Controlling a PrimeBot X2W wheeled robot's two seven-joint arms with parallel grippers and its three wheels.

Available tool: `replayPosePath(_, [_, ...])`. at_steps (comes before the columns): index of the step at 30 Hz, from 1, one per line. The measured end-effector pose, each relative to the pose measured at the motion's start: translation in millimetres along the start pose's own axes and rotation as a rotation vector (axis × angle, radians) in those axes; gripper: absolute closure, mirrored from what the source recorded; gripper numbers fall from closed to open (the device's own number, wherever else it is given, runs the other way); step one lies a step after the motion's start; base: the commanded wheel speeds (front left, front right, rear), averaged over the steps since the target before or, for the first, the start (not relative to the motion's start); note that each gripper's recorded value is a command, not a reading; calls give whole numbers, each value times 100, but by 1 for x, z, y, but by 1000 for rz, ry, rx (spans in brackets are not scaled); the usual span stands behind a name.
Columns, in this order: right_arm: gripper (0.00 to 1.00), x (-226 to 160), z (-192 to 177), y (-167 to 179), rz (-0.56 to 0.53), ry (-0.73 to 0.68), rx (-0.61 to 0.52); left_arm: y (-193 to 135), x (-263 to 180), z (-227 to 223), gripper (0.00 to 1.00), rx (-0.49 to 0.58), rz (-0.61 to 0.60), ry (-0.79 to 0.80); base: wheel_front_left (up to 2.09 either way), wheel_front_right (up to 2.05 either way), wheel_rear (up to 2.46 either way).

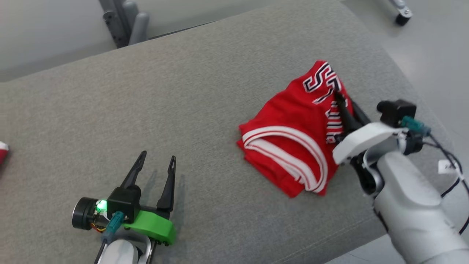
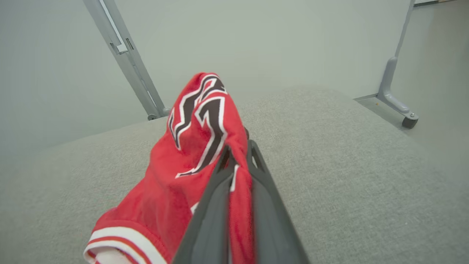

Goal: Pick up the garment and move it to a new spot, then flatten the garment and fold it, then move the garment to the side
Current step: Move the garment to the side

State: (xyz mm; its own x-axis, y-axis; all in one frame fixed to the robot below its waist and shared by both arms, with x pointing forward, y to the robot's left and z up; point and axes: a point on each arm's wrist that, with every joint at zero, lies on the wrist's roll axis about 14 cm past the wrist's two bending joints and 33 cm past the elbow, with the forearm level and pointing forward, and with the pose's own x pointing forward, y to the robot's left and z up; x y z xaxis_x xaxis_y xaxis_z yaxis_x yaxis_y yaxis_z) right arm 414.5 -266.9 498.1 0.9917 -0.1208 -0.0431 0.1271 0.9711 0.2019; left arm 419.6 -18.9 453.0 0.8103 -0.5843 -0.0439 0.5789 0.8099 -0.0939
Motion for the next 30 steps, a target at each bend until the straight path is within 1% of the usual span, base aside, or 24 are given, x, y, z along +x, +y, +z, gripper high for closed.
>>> replayPosePath(2, [100,21,10,-6,-1,-7,-49,14,-3,0,0,8,33,-2,0,0,0])
replayPosePath(5, [100,52,20,-22,-30,-6,-113,38,-12,-8,0,19,93,17,0,0,0])
replayPosePath(6, [100,71,21,-36,-62,7,-146,52,-19,-15,0,18,130,35,0,0,0])
replayPosePath(10, [100,96,12,-73,-149,61,-217,77,-33,-31,0,37,191,77,0,0,0])
replayPosePath(13, [100,105,5,-101,-218,94,-260,91,-42,-41,0,34,232,104,0,0,0])
replayPosePath(17, [100,108,-5,-136,-308,129,-296,103,-52,-53,0,29,273,137,0,0,0])
replayPosePath(20, [100,109,-9,-151,-342,151,-350,110,-57,-58,0,31,293,152,0,0,0])
replayPosePath(25, [100,102,-18,-169,-399,187,-388,116,-60,-64,0,33,306,169,0,0,0])
replayPosePath(26, [92,99,-16,-174,-410,194,-405,116,-60,-64,0,32,305,169,0,0,0])
replayPosePath(27, [8,96,-13,-180,-430,191,-411,116,-59,-63,0,33,304,167,0,0,0])
replayPosePath(28, [0,94,-7,-184,-448,176,-414,116,-59,-62,0,35,304,164,0,0,0])
replayPosePath(30, [0,97,6,-182,-450,140,-440,117,-58,-59,0,39,311,156,0,0,0])
